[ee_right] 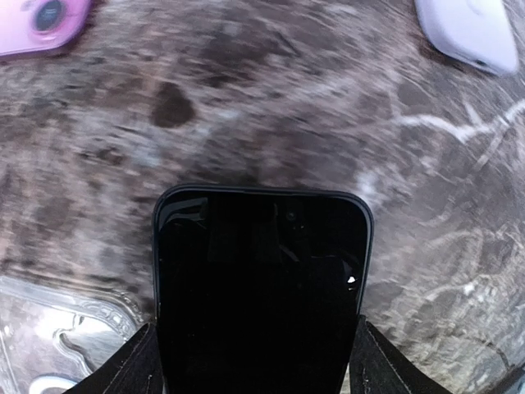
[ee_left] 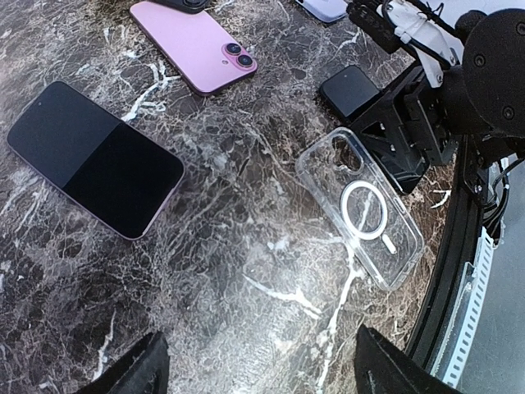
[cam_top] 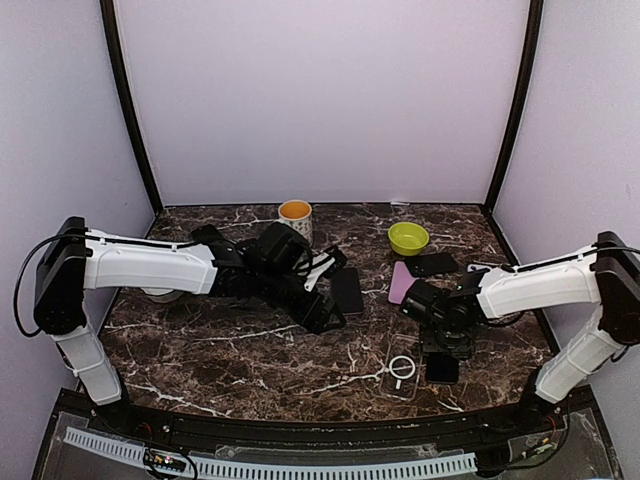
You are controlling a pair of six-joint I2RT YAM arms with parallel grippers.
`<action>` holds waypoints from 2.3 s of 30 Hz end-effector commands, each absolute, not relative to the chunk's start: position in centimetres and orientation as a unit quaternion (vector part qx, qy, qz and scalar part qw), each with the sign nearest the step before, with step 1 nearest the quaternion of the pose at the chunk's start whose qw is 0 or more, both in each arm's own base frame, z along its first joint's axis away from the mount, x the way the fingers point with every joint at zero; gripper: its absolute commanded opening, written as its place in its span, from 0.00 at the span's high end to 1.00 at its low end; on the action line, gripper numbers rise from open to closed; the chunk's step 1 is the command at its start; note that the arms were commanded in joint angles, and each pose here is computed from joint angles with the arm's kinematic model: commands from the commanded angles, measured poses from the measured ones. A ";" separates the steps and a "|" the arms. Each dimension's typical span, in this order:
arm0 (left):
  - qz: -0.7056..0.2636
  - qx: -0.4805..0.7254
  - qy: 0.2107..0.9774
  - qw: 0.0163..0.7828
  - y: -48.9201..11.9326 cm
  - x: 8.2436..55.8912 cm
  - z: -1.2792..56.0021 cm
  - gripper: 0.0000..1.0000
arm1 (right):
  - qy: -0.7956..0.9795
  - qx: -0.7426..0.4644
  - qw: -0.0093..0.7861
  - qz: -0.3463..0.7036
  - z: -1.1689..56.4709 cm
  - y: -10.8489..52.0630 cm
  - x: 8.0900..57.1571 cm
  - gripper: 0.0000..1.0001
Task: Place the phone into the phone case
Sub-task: Adjust the phone case at the corner of the board, then install the phone into the phone case.
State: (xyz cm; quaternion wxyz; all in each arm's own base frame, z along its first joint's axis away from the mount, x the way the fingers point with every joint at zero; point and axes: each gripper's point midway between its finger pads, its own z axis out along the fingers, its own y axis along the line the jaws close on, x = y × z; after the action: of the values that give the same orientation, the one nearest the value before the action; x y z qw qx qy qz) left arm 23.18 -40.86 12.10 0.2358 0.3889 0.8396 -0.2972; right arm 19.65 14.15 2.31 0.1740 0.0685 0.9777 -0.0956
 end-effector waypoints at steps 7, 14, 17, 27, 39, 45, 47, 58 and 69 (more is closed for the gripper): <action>-0.294 0.395 0.835 0.244 -40.9 23.5 13.4 0.20 | 0.980 0.025 0.193 -0.039 3.4 19.1 22.7 0.85; -0.291 0.396 0.835 0.247 -40.8 23.5 13.6 0.20 | 0.973 0.007 0.216 -0.084 6.1 18.2 23.8 0.86; -0.295 0.395 0.834 0.249 -40.9 23.5 13.9 0.20 | 0.960 0.014 0.262 -0.095 9.7 18.1 24.4 0.90; -0.289 0.392 0.836 0.253 -40.7 23.7 13.9 0.19 | 0.934 -0.023 0.355 -0.003 11.4 26.1 22.6 0.95; -0.285 0.391 0.838 0.253 -40.7 23.8 13.8 0.19 | 0.946 -0.052 0.319 0.021 7.0 28.7 20.2 0.95; -0.285 0.391 0.838 0.254 -40.7 23.8 13.9 0.19 | 0.951 -0.048 0.304 0.009 6.0 28.1 19.3 0.96; -0.286 0.390 0.838 0.253 -40.7 23.8 13.8 0.19 | 0.953 -0.049 0.300 0.006 5.7 28.0 19.0 0.96; -0.286 0.390 0.837 0.254 -40.7 23.8 13.9 0.19 | 0.954 -0.041 0.298 -0.012 5.3 27.1 18.7 0.96; -0.283 0.390 0.838 0.255 -40.6 23.9 13.8 0.19 | 0.955 -0.041 0.292 -0.020 4.8 26.9 18.2 0.97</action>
State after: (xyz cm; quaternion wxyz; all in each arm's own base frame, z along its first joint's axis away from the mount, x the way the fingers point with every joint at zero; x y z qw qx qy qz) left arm 23.59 -40.39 12.04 0.2384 0.3876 0.8458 -0.2784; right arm 18.34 27.14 4.98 0.2851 -0.0420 0.9575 -0.0095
